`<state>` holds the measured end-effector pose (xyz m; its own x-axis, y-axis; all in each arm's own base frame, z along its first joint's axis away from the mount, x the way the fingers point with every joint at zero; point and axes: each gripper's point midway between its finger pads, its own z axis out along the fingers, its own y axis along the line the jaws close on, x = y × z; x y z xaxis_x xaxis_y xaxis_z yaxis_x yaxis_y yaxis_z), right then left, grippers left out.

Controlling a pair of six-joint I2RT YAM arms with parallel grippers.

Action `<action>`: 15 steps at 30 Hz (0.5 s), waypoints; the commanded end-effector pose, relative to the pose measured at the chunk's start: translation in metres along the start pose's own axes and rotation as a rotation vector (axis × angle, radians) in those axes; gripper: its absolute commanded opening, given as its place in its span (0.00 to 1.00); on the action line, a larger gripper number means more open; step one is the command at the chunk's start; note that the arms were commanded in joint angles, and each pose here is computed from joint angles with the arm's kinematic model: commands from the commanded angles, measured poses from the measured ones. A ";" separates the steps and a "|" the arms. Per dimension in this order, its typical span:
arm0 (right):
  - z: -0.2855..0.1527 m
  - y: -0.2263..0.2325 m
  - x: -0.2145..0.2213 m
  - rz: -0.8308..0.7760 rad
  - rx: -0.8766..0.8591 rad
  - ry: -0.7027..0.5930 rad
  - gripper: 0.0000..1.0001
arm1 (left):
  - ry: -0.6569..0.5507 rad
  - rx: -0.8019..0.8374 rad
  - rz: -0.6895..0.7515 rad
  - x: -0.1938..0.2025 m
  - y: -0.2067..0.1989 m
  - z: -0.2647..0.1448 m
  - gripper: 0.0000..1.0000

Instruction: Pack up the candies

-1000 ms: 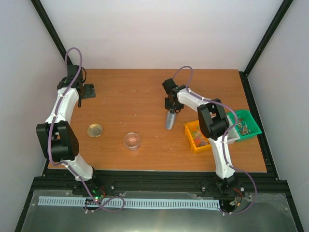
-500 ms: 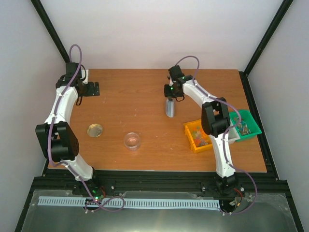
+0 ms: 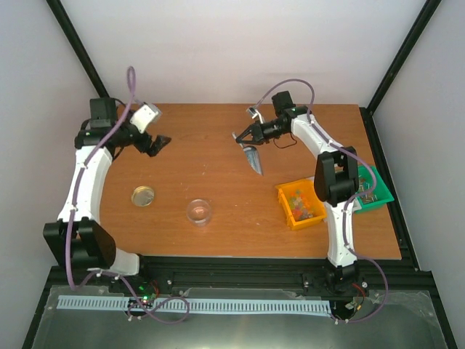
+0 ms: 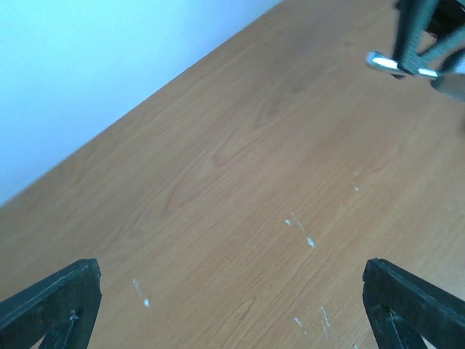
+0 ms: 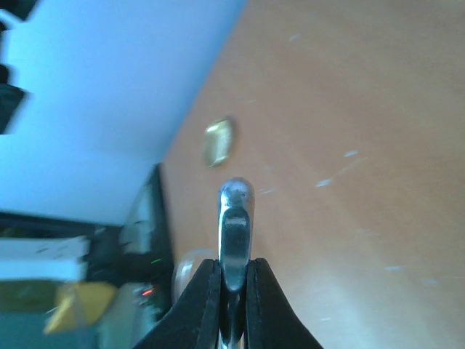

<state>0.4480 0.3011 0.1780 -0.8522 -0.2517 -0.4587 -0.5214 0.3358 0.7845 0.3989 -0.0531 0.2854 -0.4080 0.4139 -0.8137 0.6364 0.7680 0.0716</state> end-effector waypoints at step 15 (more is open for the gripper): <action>0.008 0.134 0.070 0.284 -0.626 0.207 0.03 | -0.495 -0.014 1.424 -0.003 -0.166 0.014 0.77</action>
<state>0.3517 0.3261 0.2015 -0.9151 -0.3646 -0.1723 -0.1800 -0.0131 0.9836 0.3024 -0.1680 0.2372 0.5826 0.6716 -0.4577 0.6265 -0.0124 0.7793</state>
